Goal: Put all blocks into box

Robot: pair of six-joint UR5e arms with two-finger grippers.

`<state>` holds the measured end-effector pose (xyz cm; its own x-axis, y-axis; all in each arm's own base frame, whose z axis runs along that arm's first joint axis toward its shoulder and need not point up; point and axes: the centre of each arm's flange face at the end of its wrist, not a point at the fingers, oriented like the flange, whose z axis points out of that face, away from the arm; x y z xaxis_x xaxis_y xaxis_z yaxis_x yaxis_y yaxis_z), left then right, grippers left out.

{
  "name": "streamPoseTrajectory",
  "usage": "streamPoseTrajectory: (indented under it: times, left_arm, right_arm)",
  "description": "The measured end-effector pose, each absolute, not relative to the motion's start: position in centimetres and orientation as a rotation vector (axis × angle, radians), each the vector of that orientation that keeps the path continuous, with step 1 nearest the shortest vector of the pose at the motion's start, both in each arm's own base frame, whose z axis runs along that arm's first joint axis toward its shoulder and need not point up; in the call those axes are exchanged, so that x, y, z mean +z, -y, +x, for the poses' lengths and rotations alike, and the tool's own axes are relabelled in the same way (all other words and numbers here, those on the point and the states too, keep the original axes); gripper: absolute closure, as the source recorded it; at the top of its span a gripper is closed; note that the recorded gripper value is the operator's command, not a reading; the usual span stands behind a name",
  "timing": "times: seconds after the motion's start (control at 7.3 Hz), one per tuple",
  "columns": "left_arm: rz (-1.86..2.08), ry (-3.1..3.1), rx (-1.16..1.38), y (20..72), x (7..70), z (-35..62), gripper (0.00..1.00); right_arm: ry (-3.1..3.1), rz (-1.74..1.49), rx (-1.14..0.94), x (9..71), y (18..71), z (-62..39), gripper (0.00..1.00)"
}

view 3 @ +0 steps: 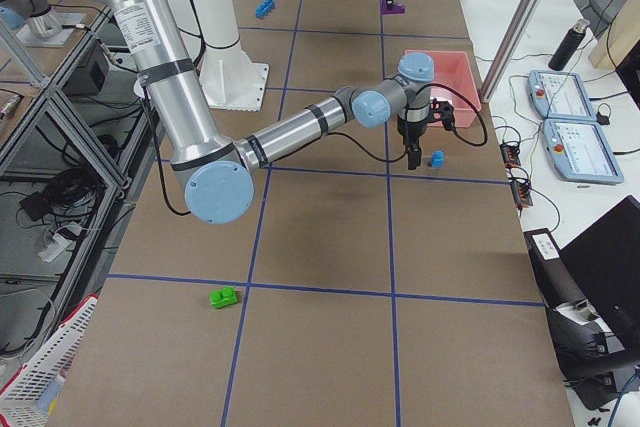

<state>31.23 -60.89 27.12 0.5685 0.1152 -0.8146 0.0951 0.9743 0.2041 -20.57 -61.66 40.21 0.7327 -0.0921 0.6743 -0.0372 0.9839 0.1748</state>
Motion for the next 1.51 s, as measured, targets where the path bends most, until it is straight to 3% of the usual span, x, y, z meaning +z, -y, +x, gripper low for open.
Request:
streamPoseTrajectory:
  times: [0.55, 0.82, 0.96, 1.1, 1.51]
  left_arm:
    - [0.110, -0.897, -0.147, 72.8, 17.7, 39.2, 1.00]
    - [0.111, -0.815, -0.211, 74.4, 14.2, 45.4, 1.00]
    - [0.131, -0.783, -0.214, 73.8, 13.2, 48.5, 0.70]
    - [0.142, -0.771, -0.202, 73.3, 12.9, 50.2, 0.02]
    - [0.193, -0.759, -0.073, 72.6, 12.8, 51.5, 0.00]
  right_arm:
    - [0.738, 0.155, -0.026, 38.8, 67.2, -23.3, 0.01]
    - [0.737, 0.151, -0.027, 40.0, 69.4, -24.5, 0.01]
    - [0.742, 0.161, -0.032, 41.3, 70.1, -25.1, 0.01]
    - [0.744, 0.164, -0.038, 42.2, 70.4, -25.6, 0.01]
    - [0.745, 0.164, -0.053, 42.4, 70.4, -27.2, 0.01]
